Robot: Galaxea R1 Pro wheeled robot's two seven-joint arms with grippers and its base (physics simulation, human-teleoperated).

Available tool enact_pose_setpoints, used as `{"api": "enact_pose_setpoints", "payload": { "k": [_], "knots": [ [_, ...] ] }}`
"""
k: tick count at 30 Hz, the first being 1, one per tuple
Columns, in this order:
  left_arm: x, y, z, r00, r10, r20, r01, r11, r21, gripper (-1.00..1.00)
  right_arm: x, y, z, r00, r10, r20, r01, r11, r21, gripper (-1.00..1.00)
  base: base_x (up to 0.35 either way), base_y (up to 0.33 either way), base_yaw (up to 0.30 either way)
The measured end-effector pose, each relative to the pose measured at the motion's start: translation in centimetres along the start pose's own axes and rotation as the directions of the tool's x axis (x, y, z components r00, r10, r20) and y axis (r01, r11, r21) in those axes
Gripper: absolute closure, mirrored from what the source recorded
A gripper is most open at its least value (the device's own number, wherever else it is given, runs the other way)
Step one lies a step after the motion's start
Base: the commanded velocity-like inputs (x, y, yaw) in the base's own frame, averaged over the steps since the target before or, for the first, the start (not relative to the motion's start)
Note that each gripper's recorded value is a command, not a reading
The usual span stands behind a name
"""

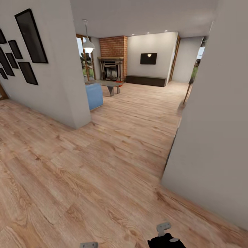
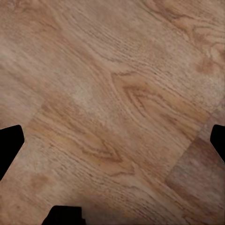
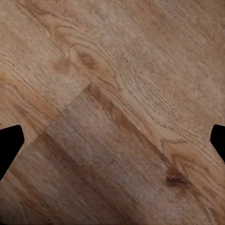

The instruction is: Move the two storage containers from the living room to the garage. In the garage, place one container on the floor and stack the other container on top of it (either order is fine).

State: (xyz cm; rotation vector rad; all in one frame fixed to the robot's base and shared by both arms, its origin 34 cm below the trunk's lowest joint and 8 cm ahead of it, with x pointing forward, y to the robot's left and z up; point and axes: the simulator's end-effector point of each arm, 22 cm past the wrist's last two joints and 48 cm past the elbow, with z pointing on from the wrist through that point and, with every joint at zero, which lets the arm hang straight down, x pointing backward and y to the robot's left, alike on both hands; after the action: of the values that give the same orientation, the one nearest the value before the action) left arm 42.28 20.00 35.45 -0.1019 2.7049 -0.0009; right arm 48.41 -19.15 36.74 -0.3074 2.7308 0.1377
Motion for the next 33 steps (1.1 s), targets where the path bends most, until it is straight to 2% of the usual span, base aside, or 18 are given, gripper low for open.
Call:
{"api": "enact_pose_setpoints", "payload": {
  "k": [9, 33],
  "knots": [
    [0.01, 0.00, 0.00, 1.000, 0.000, 0.000, 0.000, 1.000, 0.000, -1.00, 0.02, 0.07, 0.00, 1.000, -0.002, -0.001, 0.002, 1.000, -0.002, -1.00, 0.299, 0.149, 0.115],
    [0.01, 0.00, 0.00, 1.000, 0.000, 0.000, 0.000, 1.000, 0.000, -1.00, 0.06, -0.09, -0.01, 1.000, -0.001, -0.001, 0.001, 1.000, -0.001, -1.00, 0.308, 0.142, 0.001]
  ]
}}
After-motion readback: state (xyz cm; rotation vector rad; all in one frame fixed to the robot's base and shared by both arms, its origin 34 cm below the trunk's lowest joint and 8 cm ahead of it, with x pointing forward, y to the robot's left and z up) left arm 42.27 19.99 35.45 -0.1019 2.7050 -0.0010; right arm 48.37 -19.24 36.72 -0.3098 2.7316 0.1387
